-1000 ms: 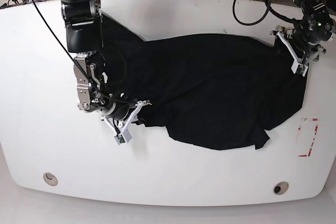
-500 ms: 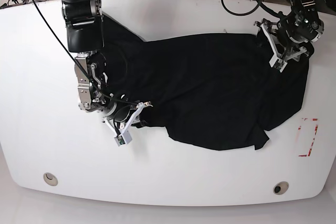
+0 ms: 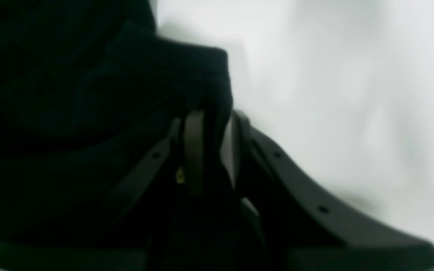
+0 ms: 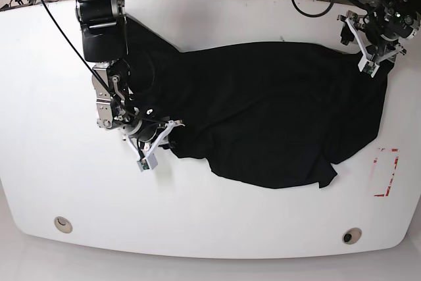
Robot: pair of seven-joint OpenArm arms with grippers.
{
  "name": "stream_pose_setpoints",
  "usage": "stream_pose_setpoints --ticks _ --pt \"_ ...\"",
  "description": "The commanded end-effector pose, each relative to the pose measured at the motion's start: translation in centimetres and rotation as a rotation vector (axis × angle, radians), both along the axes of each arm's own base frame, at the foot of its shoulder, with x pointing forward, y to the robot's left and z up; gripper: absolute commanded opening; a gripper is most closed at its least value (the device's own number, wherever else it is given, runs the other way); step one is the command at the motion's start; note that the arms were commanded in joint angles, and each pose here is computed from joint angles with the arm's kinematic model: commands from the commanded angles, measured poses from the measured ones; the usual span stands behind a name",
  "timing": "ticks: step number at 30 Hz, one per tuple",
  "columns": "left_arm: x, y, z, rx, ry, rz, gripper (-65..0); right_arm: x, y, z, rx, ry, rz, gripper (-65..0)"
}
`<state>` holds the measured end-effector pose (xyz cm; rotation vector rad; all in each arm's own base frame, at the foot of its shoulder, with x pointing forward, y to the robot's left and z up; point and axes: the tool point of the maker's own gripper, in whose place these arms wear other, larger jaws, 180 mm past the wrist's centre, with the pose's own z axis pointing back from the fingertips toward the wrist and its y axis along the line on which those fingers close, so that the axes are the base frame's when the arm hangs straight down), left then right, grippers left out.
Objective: Fold the T-shirt properly
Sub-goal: 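Move the left gripper inward along the shirt edge, regripping the fabric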
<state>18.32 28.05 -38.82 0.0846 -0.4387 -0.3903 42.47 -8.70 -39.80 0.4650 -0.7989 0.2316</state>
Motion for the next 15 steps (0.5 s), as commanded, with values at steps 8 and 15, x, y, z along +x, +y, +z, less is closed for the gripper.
stream_pose_setpoints --ticks 8,15 --pt "-0.1 0.8 0.1 0.024 0.005 -0.014 -30.6 2.2 -0.6 3.4 -0.005 -0.085 0.002 -58.2" --pt "0.1 -0.1 0.1 0.004 -0.013 -0.03 -57.0 2.0 -0.4 2.8 -0.001 -0.071 -0.001 -60.1"
